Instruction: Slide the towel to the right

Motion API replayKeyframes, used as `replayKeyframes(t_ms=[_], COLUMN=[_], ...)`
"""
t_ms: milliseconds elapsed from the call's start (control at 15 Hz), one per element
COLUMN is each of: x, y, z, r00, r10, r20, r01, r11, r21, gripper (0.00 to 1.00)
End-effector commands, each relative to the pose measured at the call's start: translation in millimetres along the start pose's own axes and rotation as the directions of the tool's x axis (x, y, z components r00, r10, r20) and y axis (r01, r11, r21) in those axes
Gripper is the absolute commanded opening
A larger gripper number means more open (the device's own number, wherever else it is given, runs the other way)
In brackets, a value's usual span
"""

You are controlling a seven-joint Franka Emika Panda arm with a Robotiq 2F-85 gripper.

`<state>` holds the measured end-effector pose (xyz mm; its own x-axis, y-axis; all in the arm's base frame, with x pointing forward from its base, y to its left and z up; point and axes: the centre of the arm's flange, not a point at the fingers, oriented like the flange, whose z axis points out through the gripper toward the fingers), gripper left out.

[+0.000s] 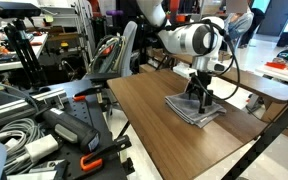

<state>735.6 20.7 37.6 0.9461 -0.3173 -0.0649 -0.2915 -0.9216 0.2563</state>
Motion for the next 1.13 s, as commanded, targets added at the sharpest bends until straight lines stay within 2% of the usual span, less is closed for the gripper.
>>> replayKeyframes(t_ms=[0, 133, 400, 467, 867, 933, 1067], x=[13.6, 17.8, -3.8, -14.1, -64.4, -5.0, -7.9], y=[46.3, 63.6, 83.5, 87.1, 107.2, 87.1, 89.4], z=[5.7, 6.2, -31.2, -44.0, -106.5, -87.0, -96.2], r00=[0.997, 0.994, 0.995, 0.996, 0.997, 1.0, 1.0], r10=[0.072, 0.101, 0.097, 0.082, -0.071, -0.01, -0.015], r20=[0.039, 0.032, 0.007, 0.028, -0.033, -0.012, -0.015], r01=[-0.072, -0.102, -0.098, -0.083, 0.073, 0.011, 0.016], r11=[0.997, 0.995, 0.994, 0.996, 0.996, 0.999, 0.999], r21=[0.014, 0.021, 0.048, 0.034, 0.055, 0.043, 0.046], gripper=[1.0, 1.0, 1.0, 1.0, 1.0, 1.0, 1.0])
